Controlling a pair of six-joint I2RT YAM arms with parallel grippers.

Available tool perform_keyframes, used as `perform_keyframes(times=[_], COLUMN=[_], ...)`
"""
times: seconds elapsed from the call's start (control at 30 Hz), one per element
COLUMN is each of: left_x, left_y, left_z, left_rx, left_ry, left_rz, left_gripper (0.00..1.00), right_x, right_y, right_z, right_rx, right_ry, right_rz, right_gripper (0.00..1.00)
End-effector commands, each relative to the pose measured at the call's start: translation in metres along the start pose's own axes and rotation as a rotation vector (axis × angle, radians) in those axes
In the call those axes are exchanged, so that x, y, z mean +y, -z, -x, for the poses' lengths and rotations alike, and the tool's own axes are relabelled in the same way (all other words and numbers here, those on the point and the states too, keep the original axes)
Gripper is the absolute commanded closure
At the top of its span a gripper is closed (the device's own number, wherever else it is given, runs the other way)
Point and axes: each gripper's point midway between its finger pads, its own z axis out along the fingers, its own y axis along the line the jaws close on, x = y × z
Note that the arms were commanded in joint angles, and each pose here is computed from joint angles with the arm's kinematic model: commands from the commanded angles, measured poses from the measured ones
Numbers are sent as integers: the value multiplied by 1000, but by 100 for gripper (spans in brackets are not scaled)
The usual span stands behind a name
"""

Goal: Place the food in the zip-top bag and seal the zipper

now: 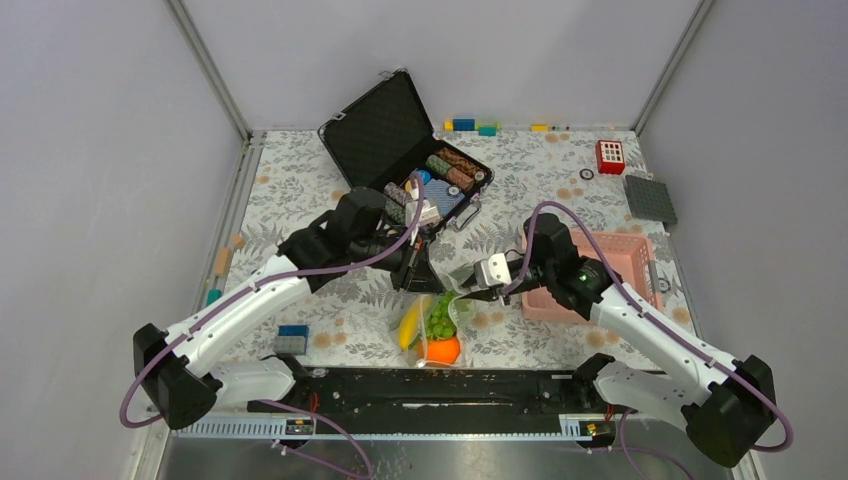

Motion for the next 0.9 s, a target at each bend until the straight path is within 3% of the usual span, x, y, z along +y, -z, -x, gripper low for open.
perform_keyframes(times=[0.0, 0.07, 0.2, 0.23, 0.27, 0.53, 0.87], left_x=[-13, -8, 8, 12, 16, 35, 32], left_y=[7, 7, 16, 21, 26, 60, 58], left_z=[35, 40, 50, 54, 57, 55, 0], left_rx=[-139, -171, -249, -277, -303, -428, -449], left_ry=[-119, -109, -98, -94, -93, -174, -385], left_rz=[-17, 17, 143, 181, 219, 375, 273], left_gripper=[96, 82, 20, 8, 2, 1, 1], right_x=[-1, 0, -15, -24, -32, -53, -57], right_y=[3, 5, 13, 16, 21, 45, 66], right_z=[11, 13, 6, 2, -2, 6, 9], right_rx=[-1, 6, 54, 67, 80, 36, 113], right_ry=[-51, -103, -332, -421, -501, -924, -1014], right_rz=[-14, -34, -201, -283, -361, -573, -656], right_gripper=[86, 100, 100, 100, 100, 100, 100])
